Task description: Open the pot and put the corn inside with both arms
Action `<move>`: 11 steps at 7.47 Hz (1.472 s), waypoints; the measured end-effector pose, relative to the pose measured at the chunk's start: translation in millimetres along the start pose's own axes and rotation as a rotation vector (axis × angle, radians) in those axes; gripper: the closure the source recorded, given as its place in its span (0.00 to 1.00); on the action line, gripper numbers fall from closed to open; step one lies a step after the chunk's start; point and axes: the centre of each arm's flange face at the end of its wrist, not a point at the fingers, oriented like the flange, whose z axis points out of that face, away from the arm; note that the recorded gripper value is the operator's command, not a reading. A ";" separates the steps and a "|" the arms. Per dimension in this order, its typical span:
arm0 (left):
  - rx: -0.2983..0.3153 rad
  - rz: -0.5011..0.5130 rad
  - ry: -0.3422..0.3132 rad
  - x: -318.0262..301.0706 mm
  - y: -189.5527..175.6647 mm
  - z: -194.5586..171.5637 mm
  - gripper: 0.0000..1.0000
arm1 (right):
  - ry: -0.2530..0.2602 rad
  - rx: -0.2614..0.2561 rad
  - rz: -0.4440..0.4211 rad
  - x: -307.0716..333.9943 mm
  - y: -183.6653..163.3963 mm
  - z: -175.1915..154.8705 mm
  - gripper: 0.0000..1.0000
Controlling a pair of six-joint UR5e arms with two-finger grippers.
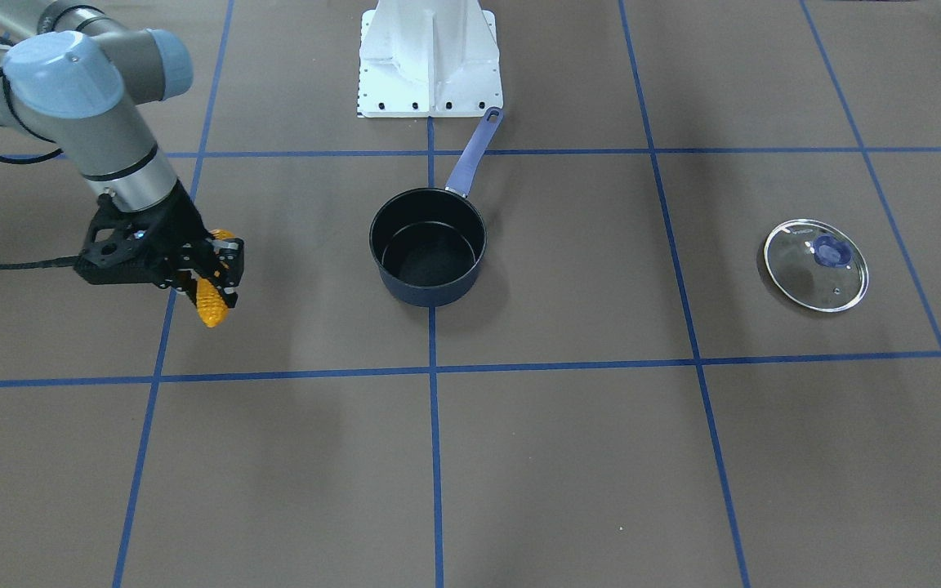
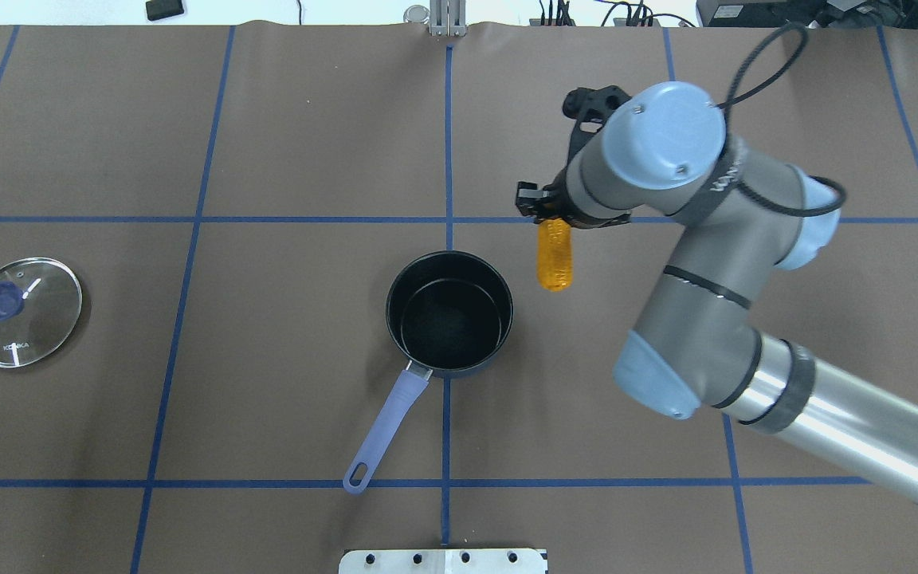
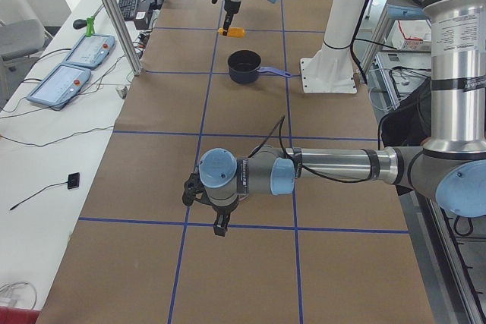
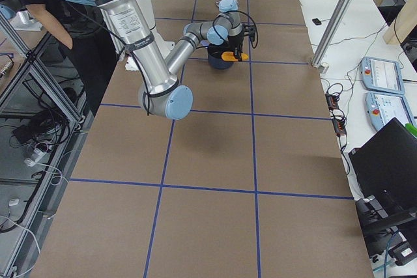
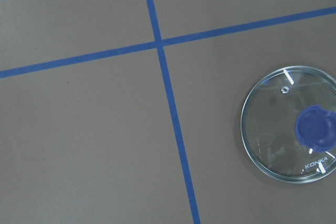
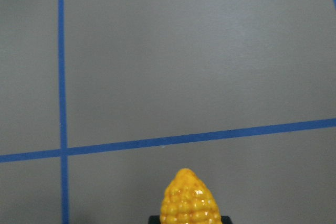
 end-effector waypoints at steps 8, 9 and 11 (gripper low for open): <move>-0.019 -0.015 -0.018 -11.2 3.5 8.0 0.01 | 0.055 0.109 0.025 -75.1 12.7 36.2 0.00; -0.024 -0.015 -0.030 -14.1 6.8 10.0 0.01 | 0.069 0.094 -0.003 -46.6 -35.3 26.8 0.00; -0.035 -0.014 -0.083 -19.4 11.6 10.3 0.01 | 0.110 0.030 -0.125 54.0 -135.5 6.9 0.00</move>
